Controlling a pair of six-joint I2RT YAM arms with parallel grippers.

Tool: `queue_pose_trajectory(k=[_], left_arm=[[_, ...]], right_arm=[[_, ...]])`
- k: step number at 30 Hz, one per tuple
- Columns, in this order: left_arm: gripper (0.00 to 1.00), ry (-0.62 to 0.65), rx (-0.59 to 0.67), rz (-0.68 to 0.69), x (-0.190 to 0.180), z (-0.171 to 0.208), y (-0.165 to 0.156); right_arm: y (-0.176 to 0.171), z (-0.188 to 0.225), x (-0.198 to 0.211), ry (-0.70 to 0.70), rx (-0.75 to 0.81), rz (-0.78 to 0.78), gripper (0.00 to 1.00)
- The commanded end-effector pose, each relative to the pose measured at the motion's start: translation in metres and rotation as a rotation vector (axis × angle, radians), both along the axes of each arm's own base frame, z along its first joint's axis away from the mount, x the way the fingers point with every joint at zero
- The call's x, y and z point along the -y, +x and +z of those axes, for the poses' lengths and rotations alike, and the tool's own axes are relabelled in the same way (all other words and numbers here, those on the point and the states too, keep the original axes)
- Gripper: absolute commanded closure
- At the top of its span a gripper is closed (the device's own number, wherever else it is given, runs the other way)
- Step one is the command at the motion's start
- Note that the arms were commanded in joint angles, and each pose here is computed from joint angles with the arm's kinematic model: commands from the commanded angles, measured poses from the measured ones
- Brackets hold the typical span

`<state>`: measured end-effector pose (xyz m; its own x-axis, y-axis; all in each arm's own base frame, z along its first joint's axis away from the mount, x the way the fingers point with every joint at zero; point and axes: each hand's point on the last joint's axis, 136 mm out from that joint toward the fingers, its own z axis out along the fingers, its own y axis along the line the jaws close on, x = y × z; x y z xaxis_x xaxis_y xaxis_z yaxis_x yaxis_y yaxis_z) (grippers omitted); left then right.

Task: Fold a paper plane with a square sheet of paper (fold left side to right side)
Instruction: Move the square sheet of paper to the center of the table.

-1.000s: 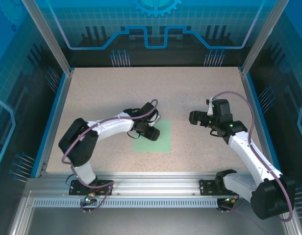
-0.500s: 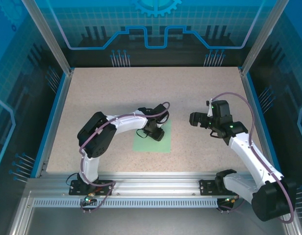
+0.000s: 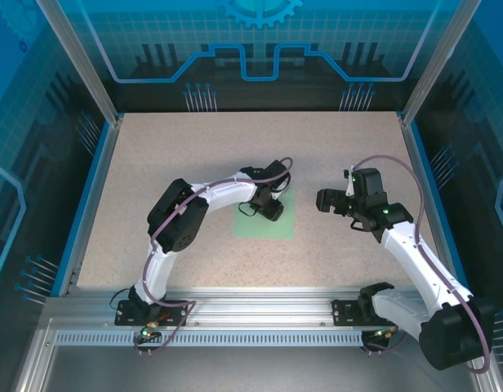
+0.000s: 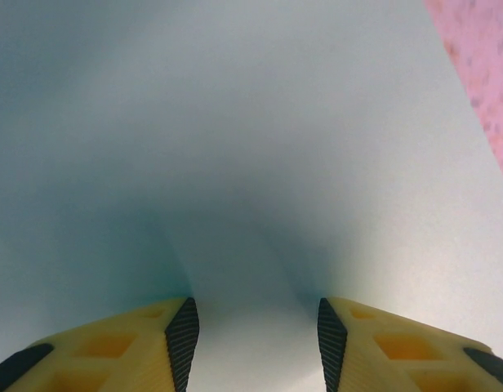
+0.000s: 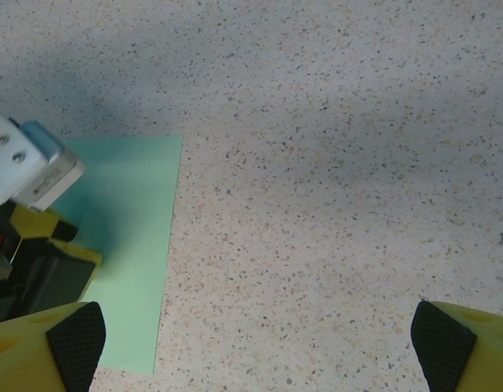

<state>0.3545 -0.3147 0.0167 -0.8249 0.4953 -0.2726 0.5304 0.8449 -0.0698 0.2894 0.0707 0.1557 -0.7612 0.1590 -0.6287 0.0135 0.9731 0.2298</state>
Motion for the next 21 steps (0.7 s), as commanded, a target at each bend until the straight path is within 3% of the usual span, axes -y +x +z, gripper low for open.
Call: queue_pose_trajectory(k=[1, 9, 15, 21], left_arm=[[0.53, 0.029, -0.048, -0.026, -0.006, -0.016, 0.007], [0.48, -0.076, 0.000, -0.009, 0.004, 0.029, 0.015], [0.42, -0.223, 0.007, 0.108, -0.023, 0.074, 0.008], [0.37, -0.387, -0.100, 0.261, -0.059, 0.081, -0.014]], right_arm=[[-0.004, 0.007, -0.003, -0.001, 0.012, 0.002, 0.00], [-0.003, -0.004, -0.010, 0.010, -0.018, 0.019, 0.00], [0.011, -0.015, -0.030, 0.008, -0.046, 0.058, 0.00], [0.034, -0.039, -0.057, -0.028, -0.104, 0.103, 0.00]])
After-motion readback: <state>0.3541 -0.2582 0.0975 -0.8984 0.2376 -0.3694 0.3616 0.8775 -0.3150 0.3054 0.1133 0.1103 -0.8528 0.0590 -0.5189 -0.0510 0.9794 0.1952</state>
